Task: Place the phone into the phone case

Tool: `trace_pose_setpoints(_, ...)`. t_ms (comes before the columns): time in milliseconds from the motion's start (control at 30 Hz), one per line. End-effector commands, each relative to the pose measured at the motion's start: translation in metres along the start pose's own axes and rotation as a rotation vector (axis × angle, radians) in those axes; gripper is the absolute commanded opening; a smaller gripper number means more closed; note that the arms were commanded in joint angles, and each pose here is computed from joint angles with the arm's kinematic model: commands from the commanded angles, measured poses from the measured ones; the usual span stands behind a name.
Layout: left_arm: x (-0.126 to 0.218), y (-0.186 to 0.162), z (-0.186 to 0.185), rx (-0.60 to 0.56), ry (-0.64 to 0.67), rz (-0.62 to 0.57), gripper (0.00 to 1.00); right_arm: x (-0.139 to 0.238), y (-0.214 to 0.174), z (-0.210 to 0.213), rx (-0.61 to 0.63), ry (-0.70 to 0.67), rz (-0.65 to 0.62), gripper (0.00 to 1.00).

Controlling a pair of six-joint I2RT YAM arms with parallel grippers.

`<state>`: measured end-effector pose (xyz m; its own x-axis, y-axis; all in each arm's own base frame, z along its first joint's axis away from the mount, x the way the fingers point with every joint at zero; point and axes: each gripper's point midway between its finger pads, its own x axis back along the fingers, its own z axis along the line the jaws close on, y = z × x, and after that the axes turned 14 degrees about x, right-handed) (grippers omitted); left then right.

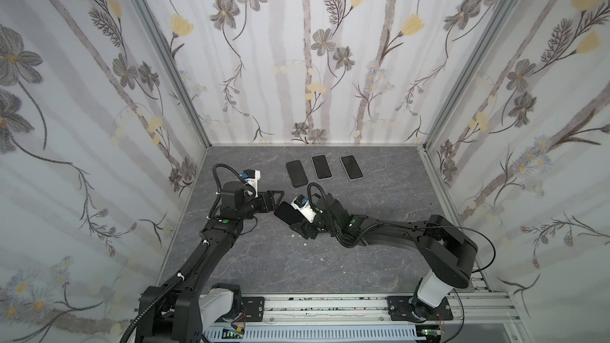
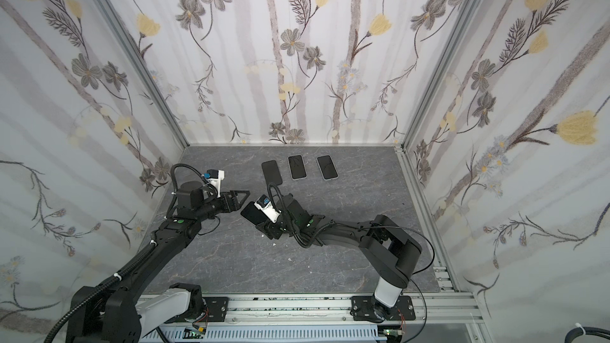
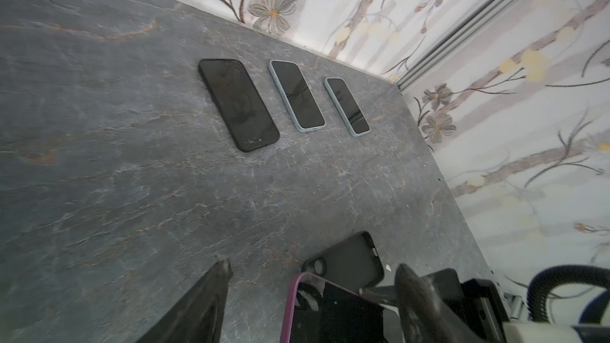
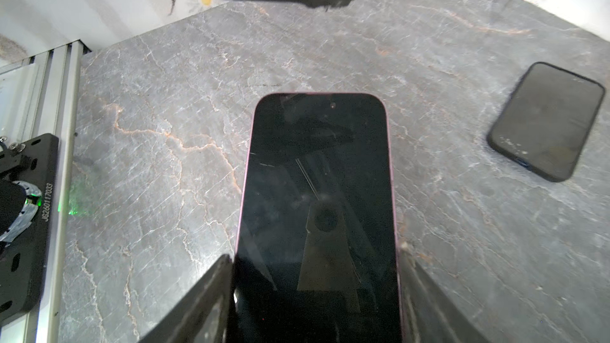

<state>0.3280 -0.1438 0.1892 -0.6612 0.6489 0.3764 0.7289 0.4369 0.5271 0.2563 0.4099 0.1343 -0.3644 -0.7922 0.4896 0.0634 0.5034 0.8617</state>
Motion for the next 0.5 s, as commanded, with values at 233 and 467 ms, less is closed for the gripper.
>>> trace_pose_setpoints(233, -0.004, -0.013, -0.037, 0.039, -0.193, 0.116, 0.64, 0.023, 0.032, -0.024, 0.016, -0.114, -0.114, 0.56)
trace_pose_setpoints(467, -0.005, -0.017, -0.041, 0.036, -0.215, 0.137, 0.49, 0.038, 0.044, -0.033, 0.027, -0.162, -0.144, 0.56)
